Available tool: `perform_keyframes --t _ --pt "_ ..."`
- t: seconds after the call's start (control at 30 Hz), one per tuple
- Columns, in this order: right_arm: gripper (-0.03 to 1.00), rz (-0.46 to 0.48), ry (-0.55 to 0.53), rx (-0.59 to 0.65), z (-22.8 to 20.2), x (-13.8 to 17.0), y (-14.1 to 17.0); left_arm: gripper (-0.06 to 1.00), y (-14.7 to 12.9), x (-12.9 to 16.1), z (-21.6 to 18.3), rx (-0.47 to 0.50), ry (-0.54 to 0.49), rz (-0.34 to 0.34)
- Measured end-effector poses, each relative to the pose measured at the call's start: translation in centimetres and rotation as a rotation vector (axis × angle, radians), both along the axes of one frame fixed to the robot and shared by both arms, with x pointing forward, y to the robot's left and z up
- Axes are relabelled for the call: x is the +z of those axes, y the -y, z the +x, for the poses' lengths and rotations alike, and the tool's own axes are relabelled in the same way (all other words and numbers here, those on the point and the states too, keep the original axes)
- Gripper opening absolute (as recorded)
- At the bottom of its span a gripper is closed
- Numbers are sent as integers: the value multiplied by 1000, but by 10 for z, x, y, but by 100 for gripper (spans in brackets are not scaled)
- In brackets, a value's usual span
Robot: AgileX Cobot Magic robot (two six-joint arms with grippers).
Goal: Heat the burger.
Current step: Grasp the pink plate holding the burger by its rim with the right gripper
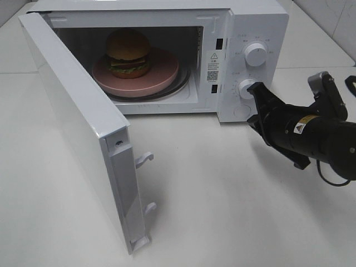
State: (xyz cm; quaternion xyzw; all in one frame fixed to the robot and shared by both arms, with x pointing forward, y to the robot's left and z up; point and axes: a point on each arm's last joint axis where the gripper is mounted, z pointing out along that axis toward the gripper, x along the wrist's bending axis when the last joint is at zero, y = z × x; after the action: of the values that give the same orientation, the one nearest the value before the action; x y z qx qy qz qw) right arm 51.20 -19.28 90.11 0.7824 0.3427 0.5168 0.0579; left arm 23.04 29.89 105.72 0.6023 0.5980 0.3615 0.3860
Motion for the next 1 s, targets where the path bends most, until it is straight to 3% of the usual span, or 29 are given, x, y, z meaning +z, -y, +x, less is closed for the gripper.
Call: perform_keyframes --t 0.03,0.1,0.2,0.27,0.3,0.37,0.47,0.53,0.67,0.83,0.87,1.0 --pt "4 0 0 0 0 0 0 99 0 0 0 0 0 0" --pt "5 -169 -40 92 -9 12 3 99 0 0 0 0 0 0" --pt "5 -211 -52 117 -11 14 4 99 0 0 0 0 0 0" --pt "6 -378 -78 237 -21 23 6 99 0 0 0 0 0 0" --pt "6 -378 -78 237 -21 23 6 99 0 0 0 0 0 0" --pt "7 -512 -89 353 -26 31 7 99 0 0 0 0 0 0" --pt "8 -567 -88 407 -27 35 6 99 0 0 0 0 0 0" --pt "11 -758 -96 625 -28 44 3 99 0 0 0 0 0 0" --pt "17 -831 -142 771 -29 47 0 99 0 0 0 0 0 0" --pt "32 -906 -153 940 -26 58 -6 99 0 0 0 0 0 0" --pt "36 -942 -159 1031 -26 63 -7 99 0 0 0 0 0 0" --pt "39 -982 -151 1138 -25 71 -10 99 0 0 0 0 0 0"
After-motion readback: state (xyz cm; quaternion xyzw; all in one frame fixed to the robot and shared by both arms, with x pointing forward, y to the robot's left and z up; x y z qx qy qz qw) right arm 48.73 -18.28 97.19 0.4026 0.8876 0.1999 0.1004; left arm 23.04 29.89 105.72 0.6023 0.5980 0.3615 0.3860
